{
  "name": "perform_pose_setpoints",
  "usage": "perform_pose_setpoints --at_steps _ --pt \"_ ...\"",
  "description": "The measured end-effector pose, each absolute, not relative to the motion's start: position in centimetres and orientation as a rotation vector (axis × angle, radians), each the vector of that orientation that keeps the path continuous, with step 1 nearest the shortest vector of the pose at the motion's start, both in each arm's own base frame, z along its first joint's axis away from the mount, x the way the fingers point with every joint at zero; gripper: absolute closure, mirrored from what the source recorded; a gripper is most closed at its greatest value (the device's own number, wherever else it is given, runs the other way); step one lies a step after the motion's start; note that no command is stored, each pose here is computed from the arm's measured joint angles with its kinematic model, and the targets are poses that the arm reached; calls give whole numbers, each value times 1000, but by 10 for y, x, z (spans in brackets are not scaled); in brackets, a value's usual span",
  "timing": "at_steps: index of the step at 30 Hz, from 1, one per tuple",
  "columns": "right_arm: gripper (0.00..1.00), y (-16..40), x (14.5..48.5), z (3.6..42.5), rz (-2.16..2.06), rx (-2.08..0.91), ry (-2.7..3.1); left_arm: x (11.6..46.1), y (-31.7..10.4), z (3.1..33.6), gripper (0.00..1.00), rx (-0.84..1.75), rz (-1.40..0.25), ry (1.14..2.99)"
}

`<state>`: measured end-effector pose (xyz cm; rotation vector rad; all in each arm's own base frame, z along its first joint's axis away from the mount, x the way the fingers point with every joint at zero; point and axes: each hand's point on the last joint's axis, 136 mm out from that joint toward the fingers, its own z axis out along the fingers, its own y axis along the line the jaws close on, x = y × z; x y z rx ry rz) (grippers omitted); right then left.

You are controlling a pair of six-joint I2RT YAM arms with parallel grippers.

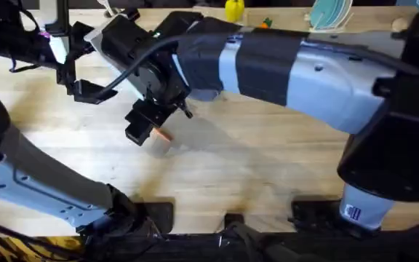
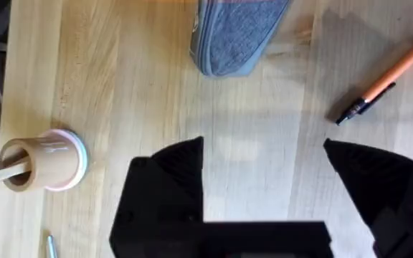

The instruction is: Unzip the bag, pick up the pens from the table one at a time and place them inside, then zip the bag closed.

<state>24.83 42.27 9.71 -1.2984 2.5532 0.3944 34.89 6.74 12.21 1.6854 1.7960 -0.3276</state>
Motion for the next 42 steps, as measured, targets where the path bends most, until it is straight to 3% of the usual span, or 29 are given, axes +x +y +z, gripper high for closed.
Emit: perform_pose_setpoints --at_steps 9,15,19,27,28,37,42 --pt "9 437 219 47 335 -1422 2595 347 78 115 7 1680 -325 1830" --pt "13 440 215 45 310 -1436 2578 340 90 115 7 1634 -329 1870" --pt "172 439 219 43 285 -1427 2575 339 94 115 7 1622 -327 1879" --pt "901 433 232 40 188 -1398 2557 338 94 115 7 1622 -327 1879" --pt "947 434 233 41 190 -1393 2557 338 94 115 7 1622 -327 1879" --pt "961 412 238 47 171 -1378 2630 339 94 115 7 1623 -322 1878" --pt "964 399 264 102 248 -1302 2572 339 93 115 7 1626 -325 1876"
